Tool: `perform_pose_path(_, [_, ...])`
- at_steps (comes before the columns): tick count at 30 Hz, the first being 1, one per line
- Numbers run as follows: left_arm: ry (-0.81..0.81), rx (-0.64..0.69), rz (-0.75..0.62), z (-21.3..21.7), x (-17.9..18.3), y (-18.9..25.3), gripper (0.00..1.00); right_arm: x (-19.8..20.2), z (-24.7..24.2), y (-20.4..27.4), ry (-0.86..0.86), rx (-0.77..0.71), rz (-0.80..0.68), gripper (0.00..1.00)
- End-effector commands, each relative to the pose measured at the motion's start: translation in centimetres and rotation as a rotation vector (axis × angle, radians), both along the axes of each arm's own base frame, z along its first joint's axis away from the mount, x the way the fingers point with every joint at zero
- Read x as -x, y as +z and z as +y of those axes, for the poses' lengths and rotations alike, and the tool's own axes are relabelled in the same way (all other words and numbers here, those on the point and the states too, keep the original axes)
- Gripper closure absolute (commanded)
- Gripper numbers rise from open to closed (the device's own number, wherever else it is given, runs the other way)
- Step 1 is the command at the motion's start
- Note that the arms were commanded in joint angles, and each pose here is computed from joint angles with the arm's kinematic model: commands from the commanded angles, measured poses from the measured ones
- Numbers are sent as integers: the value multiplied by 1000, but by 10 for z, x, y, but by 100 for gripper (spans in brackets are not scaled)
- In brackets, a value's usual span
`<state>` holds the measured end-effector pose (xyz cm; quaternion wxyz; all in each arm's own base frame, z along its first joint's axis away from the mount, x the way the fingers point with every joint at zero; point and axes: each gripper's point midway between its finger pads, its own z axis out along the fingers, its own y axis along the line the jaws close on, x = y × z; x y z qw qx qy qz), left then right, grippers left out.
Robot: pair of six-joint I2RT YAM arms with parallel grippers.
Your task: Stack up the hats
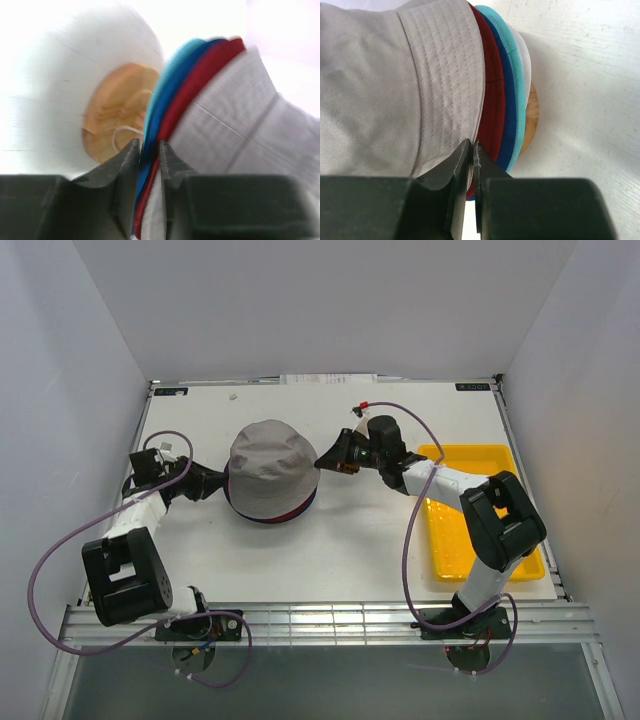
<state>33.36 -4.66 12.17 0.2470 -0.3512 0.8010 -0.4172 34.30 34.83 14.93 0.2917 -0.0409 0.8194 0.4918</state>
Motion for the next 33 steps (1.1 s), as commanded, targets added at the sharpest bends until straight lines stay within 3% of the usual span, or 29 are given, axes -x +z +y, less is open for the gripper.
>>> perform_pose_path(1, [81, -163, 63, 28, -1, -20, 64, 4, -11, 4, -8, 49, -20, 88])
perform_pose_path(3, [83, -171, 47, 29, -3, -14, 50, 6, -11, 7, -4, 45, -25, 85])
perform_pose_path(8, [96, -201, 19, 33, -2, 0, 39, 9, -10, 11, 4, 40, -30, 82])
perform_pose_path(15, [112, -200, -34, 29, 7, 29, 37, 17, -6, 13, 18, 23, -32, 83])
perform_pose_path(26, [72, -58, -68, -3, 45, 44, 31, 11, -6, 32, -7, 4, -62, 49])
perform_pose_path(33, [49, 5, -52, -15, 60, 44, 34, 4, 10, 36, 25, -57, -37, 38])
